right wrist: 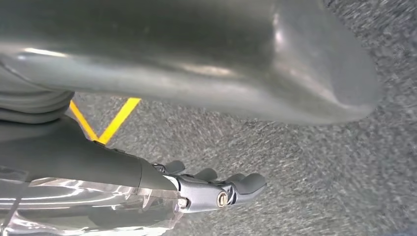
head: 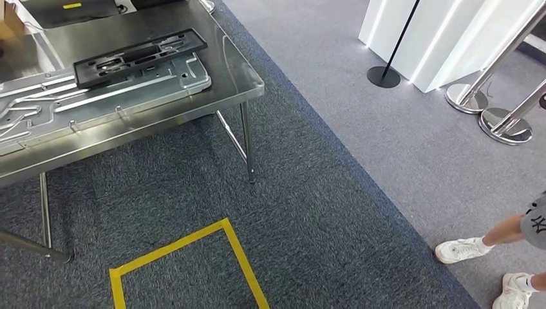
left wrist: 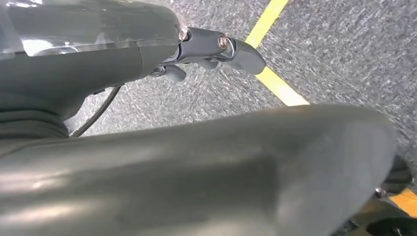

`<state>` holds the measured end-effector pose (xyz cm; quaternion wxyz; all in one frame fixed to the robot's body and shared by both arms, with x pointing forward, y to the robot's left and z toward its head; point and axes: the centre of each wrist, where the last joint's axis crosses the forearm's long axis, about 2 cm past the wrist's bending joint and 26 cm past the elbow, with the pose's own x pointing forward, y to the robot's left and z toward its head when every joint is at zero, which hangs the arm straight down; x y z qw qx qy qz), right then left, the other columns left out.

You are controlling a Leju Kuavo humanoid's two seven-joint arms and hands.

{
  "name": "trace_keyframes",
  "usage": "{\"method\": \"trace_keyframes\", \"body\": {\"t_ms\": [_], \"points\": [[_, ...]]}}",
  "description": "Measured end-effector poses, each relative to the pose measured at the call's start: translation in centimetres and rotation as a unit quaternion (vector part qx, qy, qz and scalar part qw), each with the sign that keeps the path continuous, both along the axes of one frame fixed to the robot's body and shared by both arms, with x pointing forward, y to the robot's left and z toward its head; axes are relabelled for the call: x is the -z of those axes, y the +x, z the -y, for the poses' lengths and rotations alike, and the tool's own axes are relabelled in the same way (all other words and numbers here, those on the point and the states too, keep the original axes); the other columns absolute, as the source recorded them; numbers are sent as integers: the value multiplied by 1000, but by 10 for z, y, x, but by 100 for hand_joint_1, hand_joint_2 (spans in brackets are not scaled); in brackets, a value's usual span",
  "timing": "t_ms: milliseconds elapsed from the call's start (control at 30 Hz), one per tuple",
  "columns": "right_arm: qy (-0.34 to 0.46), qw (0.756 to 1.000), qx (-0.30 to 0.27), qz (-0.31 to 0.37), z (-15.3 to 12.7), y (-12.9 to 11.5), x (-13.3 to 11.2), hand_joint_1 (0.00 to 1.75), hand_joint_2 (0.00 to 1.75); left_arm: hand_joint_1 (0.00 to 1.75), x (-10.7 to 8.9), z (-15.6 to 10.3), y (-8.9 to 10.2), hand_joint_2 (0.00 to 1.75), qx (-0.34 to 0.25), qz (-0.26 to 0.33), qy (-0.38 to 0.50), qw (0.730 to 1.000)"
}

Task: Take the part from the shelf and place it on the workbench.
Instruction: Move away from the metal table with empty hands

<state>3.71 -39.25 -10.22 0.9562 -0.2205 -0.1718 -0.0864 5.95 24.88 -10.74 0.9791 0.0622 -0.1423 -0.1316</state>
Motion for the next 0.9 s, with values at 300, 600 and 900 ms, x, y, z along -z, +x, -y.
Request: {"method": "trace_keyframes", "body": {"t_ms": [300,600,900], "points": [[-1,1000,-2,2,0,0,0,0,0,0,0,0,-2,0,0,-1,1,1000],[0,1000,-6,1,-1,0,0,0,0,0,0,-1,0,0,-2,0,2,1000],[3,1000,-14,-2,-3,-1,1,0,0,0,0,-1,1,0,-7,1,1,1000]]}}
